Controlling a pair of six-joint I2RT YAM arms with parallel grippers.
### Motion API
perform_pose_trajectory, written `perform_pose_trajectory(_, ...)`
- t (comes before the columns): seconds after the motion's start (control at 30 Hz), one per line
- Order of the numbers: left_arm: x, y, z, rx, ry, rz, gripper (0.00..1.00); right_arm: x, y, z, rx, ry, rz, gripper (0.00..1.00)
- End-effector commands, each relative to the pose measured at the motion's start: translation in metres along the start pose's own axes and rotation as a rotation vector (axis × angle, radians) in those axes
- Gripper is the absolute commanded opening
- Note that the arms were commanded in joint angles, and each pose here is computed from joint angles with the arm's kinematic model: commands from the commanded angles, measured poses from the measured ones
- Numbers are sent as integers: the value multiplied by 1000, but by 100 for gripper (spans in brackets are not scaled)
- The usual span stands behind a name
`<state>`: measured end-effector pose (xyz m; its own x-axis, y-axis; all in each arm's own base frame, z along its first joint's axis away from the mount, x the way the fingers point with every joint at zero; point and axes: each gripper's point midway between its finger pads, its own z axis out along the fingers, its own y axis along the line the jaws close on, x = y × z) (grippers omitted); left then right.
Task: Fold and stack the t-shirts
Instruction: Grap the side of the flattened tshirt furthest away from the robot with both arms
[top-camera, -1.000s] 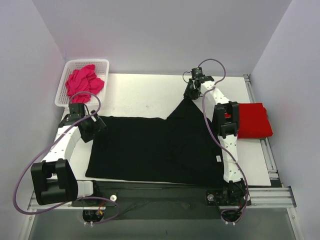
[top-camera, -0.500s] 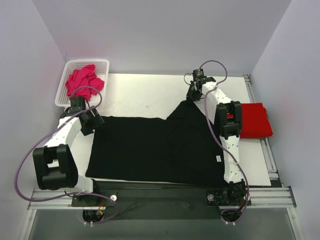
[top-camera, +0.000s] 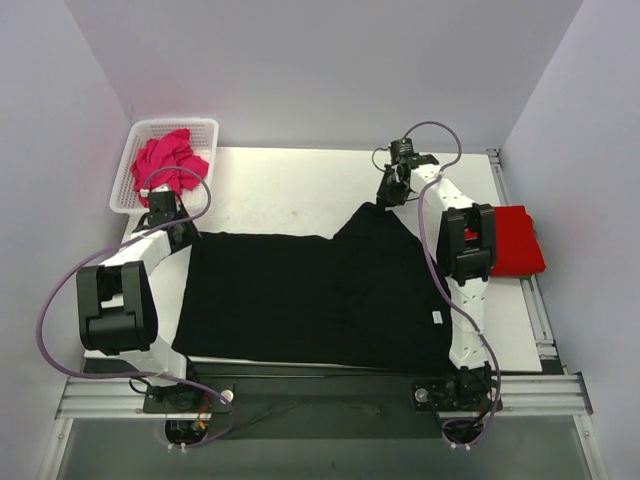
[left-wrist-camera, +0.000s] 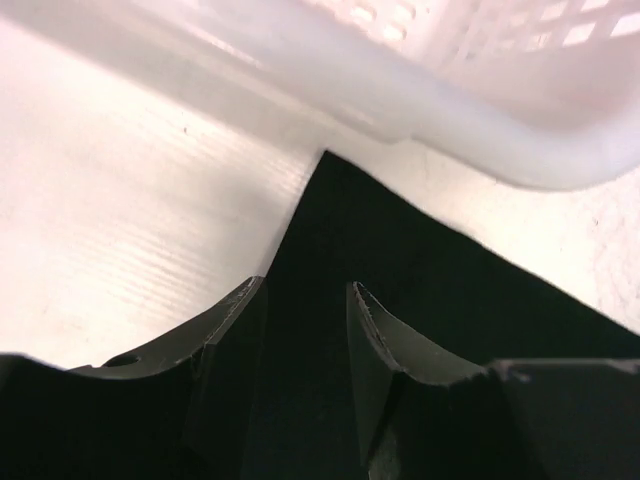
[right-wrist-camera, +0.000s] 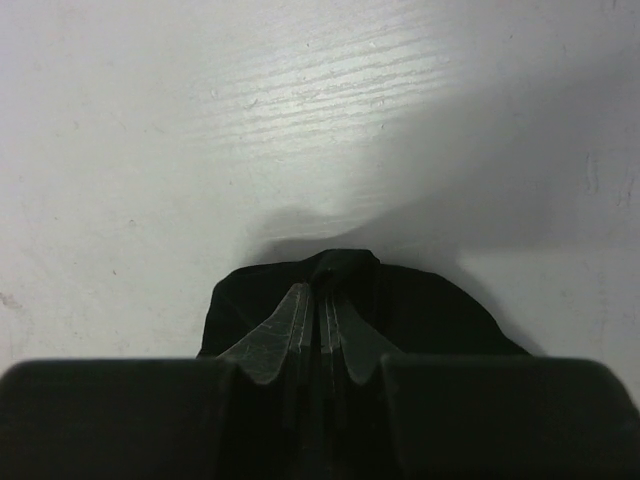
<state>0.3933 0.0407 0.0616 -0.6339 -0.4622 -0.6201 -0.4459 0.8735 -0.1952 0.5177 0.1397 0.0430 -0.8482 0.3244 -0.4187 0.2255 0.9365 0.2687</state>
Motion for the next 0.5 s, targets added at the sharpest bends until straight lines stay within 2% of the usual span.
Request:
perform_pose_trajectory(0.0, -39, -10, 12, 5, -178, 15, 48, -5, 2, -33, -12, -9, -11, 0)
perform_pose_trajectory(0.17, -43, -19, 32, 32, -201, 25, 49, 0, -2, -38, -4, 0, -10, 0)
perform_pose_trajectory(0.3, -45, -32, 41, 58, -206, 21, 54, 1, -5, -42, 2, 2, -8, 0)
perform_pose_trajectory(0.47, -42, -28, 54, -21, -160, 19, 54, 1, -7, -45, 3, 0, -4, 0)
